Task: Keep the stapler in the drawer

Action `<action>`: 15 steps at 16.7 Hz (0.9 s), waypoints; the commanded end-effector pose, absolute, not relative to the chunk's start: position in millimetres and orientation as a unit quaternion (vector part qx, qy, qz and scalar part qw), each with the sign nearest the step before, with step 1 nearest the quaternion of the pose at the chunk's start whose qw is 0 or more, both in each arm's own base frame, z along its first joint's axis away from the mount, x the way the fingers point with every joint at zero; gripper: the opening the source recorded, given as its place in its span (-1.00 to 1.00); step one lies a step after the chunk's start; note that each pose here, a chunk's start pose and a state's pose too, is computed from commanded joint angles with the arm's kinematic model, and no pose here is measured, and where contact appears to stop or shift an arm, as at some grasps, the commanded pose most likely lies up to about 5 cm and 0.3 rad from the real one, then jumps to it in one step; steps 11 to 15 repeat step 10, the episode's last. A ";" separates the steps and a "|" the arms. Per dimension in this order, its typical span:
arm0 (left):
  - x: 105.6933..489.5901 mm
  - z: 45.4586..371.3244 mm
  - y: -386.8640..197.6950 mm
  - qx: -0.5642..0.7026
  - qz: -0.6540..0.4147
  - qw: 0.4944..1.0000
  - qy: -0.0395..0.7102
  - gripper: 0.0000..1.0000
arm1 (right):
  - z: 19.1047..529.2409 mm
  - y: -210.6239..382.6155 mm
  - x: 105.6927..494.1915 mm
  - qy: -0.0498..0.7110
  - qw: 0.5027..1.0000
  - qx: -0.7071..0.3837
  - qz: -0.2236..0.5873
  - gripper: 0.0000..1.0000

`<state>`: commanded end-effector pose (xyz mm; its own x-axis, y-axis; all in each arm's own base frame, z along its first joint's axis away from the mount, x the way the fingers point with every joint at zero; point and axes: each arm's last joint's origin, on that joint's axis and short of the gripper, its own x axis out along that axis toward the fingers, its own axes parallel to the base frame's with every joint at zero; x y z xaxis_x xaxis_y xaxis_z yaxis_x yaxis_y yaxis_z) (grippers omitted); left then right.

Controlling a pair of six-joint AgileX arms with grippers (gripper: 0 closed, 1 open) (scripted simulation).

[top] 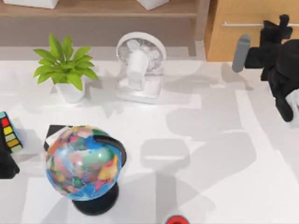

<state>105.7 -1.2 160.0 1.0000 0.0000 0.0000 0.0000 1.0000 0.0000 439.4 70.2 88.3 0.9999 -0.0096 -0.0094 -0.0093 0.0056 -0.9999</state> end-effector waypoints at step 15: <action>105.7 160.0 -1.2 0.000 0.000 1.000 0.000 1.00 | 88.3 70.2 439.4 0.007 0.709 -0.705 0.000 1.00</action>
